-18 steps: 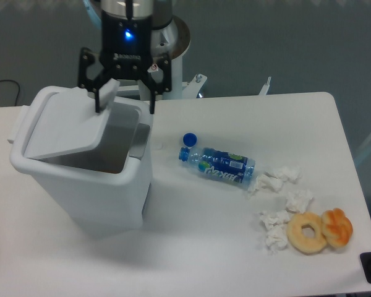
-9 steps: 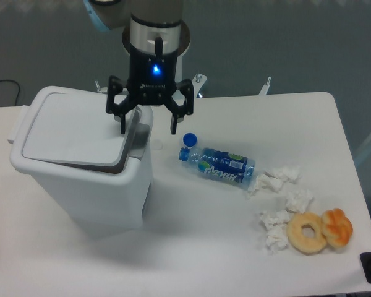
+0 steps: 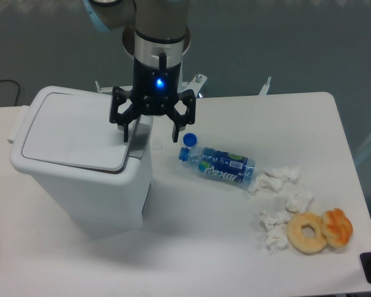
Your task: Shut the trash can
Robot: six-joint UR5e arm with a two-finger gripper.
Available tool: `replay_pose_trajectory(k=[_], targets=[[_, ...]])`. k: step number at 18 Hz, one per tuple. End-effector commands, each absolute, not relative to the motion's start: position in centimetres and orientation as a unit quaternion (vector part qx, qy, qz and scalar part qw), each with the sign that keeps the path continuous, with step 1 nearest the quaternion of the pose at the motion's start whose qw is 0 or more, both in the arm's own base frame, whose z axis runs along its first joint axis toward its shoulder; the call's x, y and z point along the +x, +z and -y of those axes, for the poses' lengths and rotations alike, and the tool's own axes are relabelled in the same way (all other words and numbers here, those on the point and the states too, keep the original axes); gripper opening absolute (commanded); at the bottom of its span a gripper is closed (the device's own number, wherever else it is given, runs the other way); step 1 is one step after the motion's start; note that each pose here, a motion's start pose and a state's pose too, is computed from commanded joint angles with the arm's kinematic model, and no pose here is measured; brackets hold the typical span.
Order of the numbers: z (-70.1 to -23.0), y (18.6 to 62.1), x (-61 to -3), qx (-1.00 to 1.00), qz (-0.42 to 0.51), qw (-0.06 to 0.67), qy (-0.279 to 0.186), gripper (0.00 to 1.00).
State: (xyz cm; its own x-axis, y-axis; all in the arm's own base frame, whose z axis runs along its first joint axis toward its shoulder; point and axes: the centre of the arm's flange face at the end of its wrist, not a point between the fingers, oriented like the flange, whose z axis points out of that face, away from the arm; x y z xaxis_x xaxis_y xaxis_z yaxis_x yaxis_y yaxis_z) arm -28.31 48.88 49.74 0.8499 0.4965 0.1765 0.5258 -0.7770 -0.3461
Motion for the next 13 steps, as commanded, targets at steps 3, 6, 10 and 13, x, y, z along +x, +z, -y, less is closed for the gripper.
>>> replay_pose_trajectory(k=[3, 6, 10, 13], targets=[[-49.0, 49.5, -28.4, -0.942, 0.271, 0.195, -0.037, 1.0], [-49.0, 49.1, -28.4, -0.942, 0.271, 0.194, -0.038, 1.0], [-49.0, 48.8, -28.5, -0.942, 0.272, 0.191, -0.04, 1.0], [-49.0, 48.7, -28.4, -0.942, 0.272, 0.191, -0.04, 1.0]])
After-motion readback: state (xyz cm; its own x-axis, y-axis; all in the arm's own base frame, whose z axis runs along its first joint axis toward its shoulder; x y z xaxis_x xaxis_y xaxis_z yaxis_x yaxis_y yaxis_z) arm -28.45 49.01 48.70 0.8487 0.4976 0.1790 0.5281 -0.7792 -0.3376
